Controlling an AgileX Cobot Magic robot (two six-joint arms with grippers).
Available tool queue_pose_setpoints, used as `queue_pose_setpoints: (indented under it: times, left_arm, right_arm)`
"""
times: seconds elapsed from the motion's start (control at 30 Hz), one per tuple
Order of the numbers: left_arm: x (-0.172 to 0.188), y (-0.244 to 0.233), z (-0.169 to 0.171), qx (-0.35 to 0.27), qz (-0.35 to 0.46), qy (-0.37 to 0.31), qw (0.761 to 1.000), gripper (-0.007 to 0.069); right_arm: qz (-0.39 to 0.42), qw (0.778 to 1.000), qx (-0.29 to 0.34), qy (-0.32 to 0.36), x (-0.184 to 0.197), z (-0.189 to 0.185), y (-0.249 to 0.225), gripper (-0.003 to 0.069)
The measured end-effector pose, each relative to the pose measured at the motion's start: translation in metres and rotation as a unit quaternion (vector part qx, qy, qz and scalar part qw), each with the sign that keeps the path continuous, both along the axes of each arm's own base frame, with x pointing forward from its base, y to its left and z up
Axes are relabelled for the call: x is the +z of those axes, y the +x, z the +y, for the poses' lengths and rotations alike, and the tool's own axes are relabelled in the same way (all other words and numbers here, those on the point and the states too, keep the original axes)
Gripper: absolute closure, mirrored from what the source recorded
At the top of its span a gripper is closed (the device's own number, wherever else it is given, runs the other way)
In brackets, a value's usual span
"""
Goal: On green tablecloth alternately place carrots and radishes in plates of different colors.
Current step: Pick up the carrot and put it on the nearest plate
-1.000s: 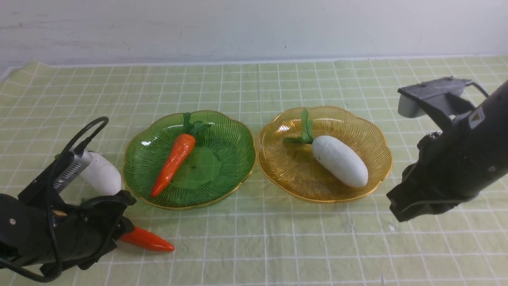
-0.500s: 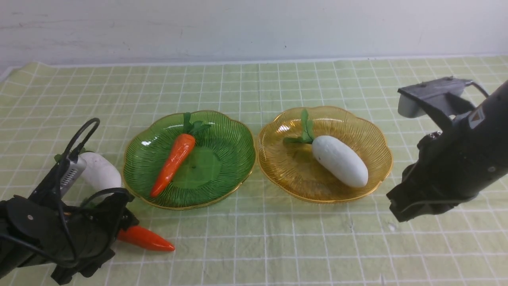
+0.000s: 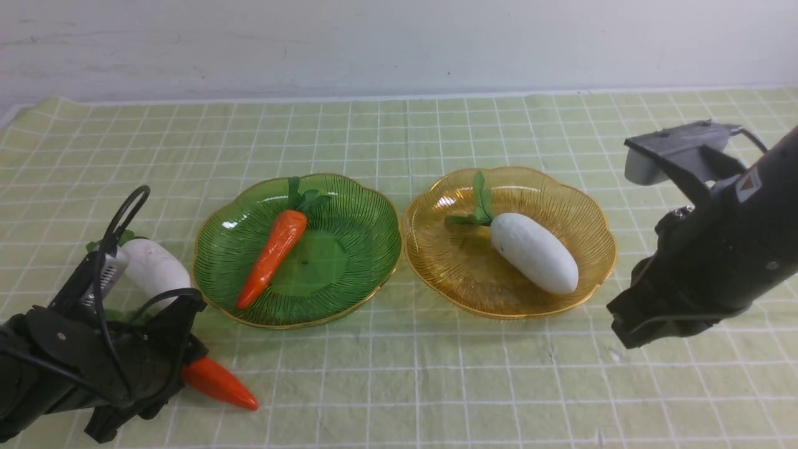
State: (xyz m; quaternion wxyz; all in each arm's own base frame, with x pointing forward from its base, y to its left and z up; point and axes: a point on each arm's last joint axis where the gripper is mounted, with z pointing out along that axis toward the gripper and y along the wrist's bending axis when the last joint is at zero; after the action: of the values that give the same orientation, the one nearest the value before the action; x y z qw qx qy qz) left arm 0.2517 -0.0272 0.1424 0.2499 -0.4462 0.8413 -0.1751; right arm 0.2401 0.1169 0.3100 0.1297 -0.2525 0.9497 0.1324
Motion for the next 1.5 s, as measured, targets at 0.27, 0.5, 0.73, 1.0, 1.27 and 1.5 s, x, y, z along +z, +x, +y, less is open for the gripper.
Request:
queue_pose_setpoints:
  times: [0.27, 0.5, 0.73, 1.0, 1.27, 1.5]
  left_arm:
    - [0.01, -0.018, 0.004, -0.121, 0.053, 0.005, 0.991, 0.0328]
    - [0.042, -0.048, 0.03, -0.174, 0.1, 0.005, 0.98, 0.0328]
    - [0.104, -0.033, 0.031, -0.227, 0.057, 0.028, 0.972, 0.0328]
    - [0.151, 0.046, -0.019, -0.37, -0.024, 0.093, 0.924, 0.0328]
    - [0.118, 0.112, -0.059, -0.421, -0.01, 0.107, 0.901, 0.0297]
    - [0.101, 0.155, -0.055, -0.414, -0.017, 0.124, 0.901, 0.0061]
  right_arm:
    - [-0.002, 1.0, 0.009, -0.002, 0.0, 0.0, 0.0, 0.0674]
    - [-0.002, 1.0, 0.009, -0.002, 0.0, 0.0, 0.0, 0.0674]
    - [0.002, 1.0, 0.007, 0.01, 0.0, 0.002, -0.001, 0.0674]
    - [0.005, 1.0, 0.008, 0.018, 0.001, 0.003, -0.001, 0.0674]
    - [0.001, 1.0, 0.017, 0.017, 0.001, 0.003, -0.001, 0.0674]
    - [0.0, 1.0, 0.019, 0.016, 0.001, 0.003, -0.001, 0.0674]
